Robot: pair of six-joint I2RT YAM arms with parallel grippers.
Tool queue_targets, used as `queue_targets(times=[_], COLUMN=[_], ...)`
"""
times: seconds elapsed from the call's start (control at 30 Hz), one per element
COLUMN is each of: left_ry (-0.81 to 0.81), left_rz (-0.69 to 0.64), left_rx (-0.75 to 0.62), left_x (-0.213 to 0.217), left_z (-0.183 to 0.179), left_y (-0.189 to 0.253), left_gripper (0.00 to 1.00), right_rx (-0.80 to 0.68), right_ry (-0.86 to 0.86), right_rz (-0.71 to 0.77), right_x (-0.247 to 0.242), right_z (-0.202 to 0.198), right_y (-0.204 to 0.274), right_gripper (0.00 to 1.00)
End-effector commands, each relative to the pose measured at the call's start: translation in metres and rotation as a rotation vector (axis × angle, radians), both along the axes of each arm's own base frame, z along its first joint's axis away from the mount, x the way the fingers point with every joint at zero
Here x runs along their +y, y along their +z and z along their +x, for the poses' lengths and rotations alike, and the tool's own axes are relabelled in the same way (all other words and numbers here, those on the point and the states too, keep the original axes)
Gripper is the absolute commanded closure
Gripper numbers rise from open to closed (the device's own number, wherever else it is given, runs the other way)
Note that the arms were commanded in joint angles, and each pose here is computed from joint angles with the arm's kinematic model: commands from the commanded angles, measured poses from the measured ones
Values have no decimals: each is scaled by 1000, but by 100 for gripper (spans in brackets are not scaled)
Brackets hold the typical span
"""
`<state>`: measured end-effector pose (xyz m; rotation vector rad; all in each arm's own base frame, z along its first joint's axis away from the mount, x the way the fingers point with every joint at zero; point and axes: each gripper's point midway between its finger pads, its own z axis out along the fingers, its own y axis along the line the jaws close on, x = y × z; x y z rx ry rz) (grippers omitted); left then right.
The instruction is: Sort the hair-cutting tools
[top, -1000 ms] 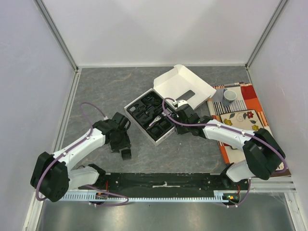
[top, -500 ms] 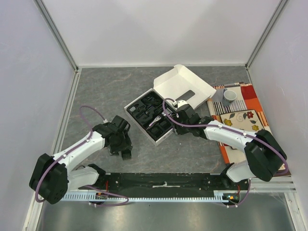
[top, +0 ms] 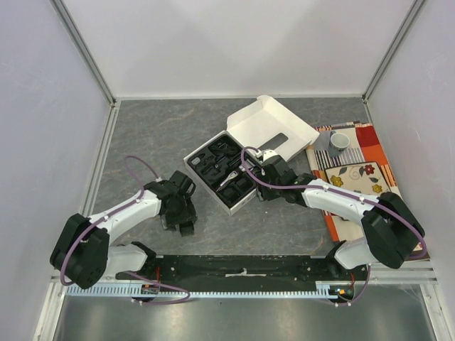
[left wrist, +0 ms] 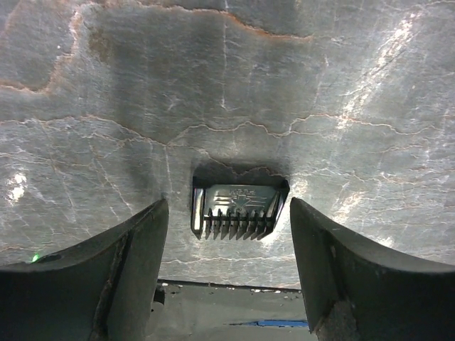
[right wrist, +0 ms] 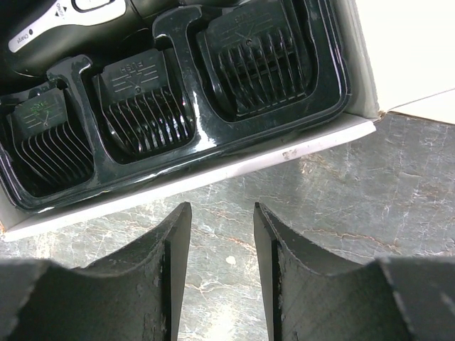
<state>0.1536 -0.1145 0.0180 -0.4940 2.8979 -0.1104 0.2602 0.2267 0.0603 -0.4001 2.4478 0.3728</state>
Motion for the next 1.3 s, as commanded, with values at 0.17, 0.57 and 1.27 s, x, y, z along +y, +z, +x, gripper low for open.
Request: queue_targets(times=[0.17, 0.57, 1.27], left_ry=[-91, -140, -408], left_rz=[64, 125, 267], left_rx=[12, 27, -327], left_x=[-1, -10, -18], left_z=[4, 7, 94], left_y=[-6, -9, 125], left_gripper=[24, 41, 56], right_rx=[-22, -20, -8], right_ry=[18, 14, 76], right_rz=[41, 37, 23], right_x=[9, 5, 7], right_z=[3, 0, -5], right_y=[6, 3, 19], right_gripper=[52, 53, 53])
